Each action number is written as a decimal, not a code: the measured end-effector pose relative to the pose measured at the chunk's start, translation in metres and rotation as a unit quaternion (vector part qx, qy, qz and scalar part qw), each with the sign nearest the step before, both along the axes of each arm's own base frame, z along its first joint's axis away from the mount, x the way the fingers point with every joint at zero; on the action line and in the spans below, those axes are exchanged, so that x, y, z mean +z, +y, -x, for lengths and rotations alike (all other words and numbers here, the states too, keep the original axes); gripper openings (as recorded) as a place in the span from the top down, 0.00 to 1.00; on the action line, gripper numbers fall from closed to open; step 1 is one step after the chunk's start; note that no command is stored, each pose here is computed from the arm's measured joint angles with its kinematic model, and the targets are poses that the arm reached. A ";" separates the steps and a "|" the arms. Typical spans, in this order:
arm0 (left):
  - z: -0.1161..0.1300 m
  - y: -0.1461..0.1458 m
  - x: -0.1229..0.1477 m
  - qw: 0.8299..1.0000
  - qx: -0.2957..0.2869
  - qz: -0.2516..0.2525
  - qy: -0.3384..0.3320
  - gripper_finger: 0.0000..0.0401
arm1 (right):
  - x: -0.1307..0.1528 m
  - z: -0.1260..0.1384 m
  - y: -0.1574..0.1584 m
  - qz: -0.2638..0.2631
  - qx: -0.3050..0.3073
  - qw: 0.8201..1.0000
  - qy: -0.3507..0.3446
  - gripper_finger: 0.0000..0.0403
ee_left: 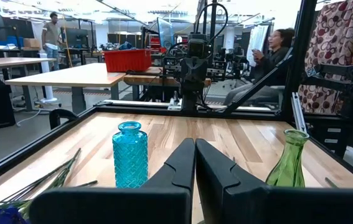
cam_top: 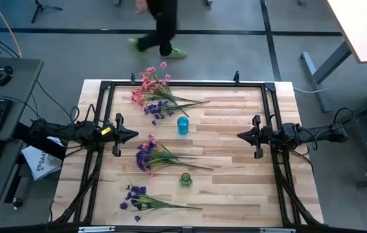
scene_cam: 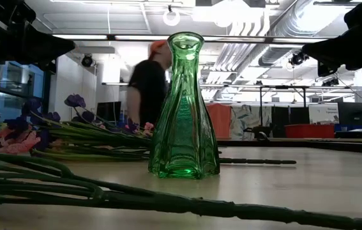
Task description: Sort flowers into vase by color
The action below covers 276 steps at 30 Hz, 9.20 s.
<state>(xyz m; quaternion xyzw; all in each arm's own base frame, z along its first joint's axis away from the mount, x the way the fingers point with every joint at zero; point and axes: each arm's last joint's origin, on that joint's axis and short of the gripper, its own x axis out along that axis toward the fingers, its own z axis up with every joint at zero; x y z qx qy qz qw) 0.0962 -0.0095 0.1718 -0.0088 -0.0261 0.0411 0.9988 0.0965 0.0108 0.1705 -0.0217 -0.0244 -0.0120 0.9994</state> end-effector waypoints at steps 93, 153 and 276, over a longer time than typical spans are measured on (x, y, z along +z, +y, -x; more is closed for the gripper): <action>0.000 0.000 0.000 1.000 0.000 0.000 0.000 1.00 | 0.074 -0.225 -0.229 -0.233 -0.004 0.861 0.453 0.66; 0.001 0.003 0.005 0.998 0.049 0.025 -0.025 1.00 | 0.151 -0.210 -0.209 -0.072 -0.032 0.910 0.408 1.00; -0.176 0.105 0.113 0.989 0.037 0.102 0.096 1.00 | 0.173 -0.147 -0.096 -0.185 0.010 0.977 0.105 0.38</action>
